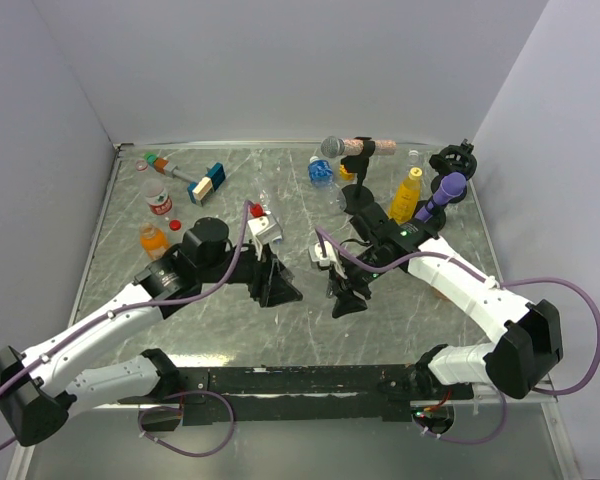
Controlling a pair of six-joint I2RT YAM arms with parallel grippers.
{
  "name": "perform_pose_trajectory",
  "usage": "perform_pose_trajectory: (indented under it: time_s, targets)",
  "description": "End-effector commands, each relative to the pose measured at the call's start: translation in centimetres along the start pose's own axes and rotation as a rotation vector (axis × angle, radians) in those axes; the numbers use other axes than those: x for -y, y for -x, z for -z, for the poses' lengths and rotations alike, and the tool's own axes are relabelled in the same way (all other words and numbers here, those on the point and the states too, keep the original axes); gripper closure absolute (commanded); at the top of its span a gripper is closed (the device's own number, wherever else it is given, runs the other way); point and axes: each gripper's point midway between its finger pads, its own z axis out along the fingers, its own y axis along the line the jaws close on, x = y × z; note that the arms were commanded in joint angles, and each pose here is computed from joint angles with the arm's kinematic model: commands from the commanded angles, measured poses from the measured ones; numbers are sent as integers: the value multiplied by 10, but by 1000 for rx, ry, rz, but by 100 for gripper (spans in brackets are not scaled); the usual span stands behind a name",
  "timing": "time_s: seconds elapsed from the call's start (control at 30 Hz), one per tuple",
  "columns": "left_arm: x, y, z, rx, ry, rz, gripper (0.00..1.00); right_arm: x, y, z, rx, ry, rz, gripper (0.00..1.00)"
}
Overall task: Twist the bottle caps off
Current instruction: Pass from the right arm to the left, then pass from the left arm to the right
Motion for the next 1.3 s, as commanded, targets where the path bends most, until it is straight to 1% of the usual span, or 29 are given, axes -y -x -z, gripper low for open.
perform_pose_trajectory:
  time_s: [0.0, 0.03, 0.07, 0.1, 0.17, 0.23, 0.33, 0.43, 0.5, 0.57, 0.7, 0.8, 0.93, 1.03, 1.13, 1.17, 1.27]
  targets:
    - [6, 15, 7, 98, 7, -16, 81, 6, 15, 7, 18, -35, 22, 52]
    - [7, 15, 10, 119, 7, -15, 84, 8, 16, 8, 17, -45, 17, 42]
    - [8, 14, 11, 140, 2, -11, 85, 11, 17, 13, 19, -68, 9, 28]
    - [8, 13, 12, 153, 3, -3, 85, 15, 18, 19, 27, -92, -1, 17]
    - [8, 10, 14, 174, 1, 11, 87, 21, 27, 36, 65, -134, -12, 1]
    - [10, 8, 18, 201, -4, 21, 88, 25, 38, 60, 124, -173, -25, 1]
    - [13, 15, 25, 273, -3, 25, 89, 28, 53, 101, 202, -240, -48, 1]
    - [16, 28, 36, 378, 4, 31, 89, 28, 63, 135, 307, -322, -83, 1]
    - [22, 39, 43, 467, -16, 25, 89, 23, 68, 145, 398, -338, -104, 1]
    - [23, 46, 48, 530, -25, 23, 89, 19, 68, 144, 436, -335, -117, 1]
    - [18, 49, 44, 554, -26, 42, 90, 28, 61, 139, 471, -341, -192, 1]
    - [19, 54, 46, 600, -38, 61, 90, 28, 62, 141, 548, -291, -255, 1]
    - [18, 59, 56, 692, -45, 76, 91, 22, 71, 148, 654, -201, -353, 1]
    - [22, 60, 59, 726, -77, 74, 91, 18, 80, 151, 697, -124, -450, 1]
    - [25, 62, 59, 744, -108, 76, 91, 27, 86, 158, 722, -114, -537, 1]
    - [25, 62, 58, 747, -115, 81, 91, 31, 86, 158, 734, -105, -628, 1]
    - [26, 65, 58, 768, -128, 86, 91, 47, 85, 160, 786, -132, -786, 1]
